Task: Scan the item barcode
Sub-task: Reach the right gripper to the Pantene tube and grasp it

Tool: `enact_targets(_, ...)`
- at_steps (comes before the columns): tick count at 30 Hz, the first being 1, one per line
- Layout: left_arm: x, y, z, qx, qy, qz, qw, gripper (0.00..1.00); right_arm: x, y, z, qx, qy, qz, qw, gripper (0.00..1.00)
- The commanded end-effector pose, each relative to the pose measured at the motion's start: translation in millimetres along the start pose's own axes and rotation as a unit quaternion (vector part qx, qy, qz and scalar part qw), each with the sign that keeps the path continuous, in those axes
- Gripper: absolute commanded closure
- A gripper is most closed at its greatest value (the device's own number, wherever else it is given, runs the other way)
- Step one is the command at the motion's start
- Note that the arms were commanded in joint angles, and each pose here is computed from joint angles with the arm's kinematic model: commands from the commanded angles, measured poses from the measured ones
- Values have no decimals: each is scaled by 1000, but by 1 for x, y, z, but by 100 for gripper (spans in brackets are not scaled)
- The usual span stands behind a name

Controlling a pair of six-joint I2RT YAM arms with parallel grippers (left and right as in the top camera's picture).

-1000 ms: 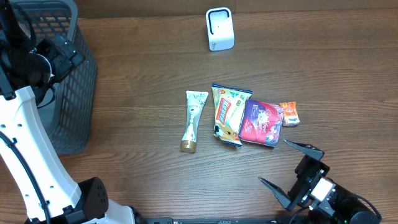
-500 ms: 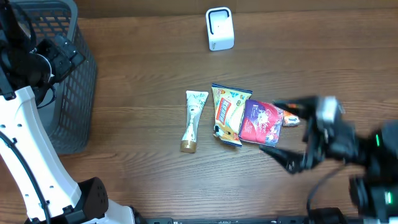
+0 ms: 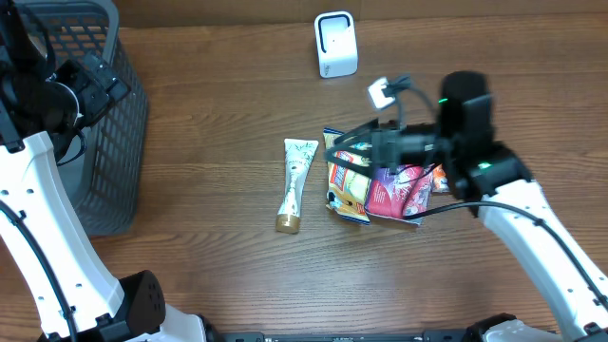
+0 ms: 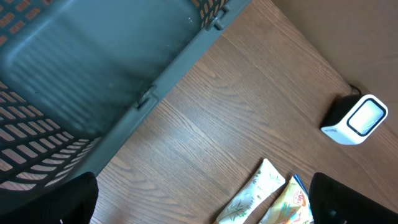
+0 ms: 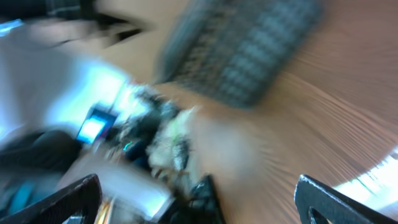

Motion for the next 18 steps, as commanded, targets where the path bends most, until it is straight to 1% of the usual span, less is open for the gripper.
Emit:
enact_targets(1, 0, 1, 2, -3, -2, -8, 1000, 0, -8, -47, -14, -283, -34, -68, 956, 0)
enact_targets(3, 0, 1, 2, -3, -2, -8, 1000, 0, -24, -62, -20, -348, -7, -90, 933, 0)
enact_targets(7, 0, 1, 2, -3, -2, -8, 1000, 0, -36, -74, -41, -355, 42, -112, 927, 0)
enact_targets(10, 0, 1, 2, -3, -2, -8, 1000, 0, -33, -78, -57, -358, 81, -123, 922, 0)
enact_targets(14, 0, 1, 2, -3, -2, -8, 1000, 0, -26, -86, -73, -389, 130, -127, 903, 0)
enact_targets(16, 0, 1, 2, -3, -2, -8, 1000, 0, -25, -90, -86, -382, 131, -119, 907, 0)
enact_targets(18, 0, 1, 2, -3, -2, -8, 1000, 0, -26, -86, -99, -348, 133, -117, 921, 0)
Point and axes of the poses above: each gripper's point midway between its finger pads, its own z axis back along the fingers, its own y axis along the line the jaws close on, x = y × z, the point moved 7 cm from there along z, back along the fingers, and after that the axes turned 13 degrees about z, right-handed, at the moved point
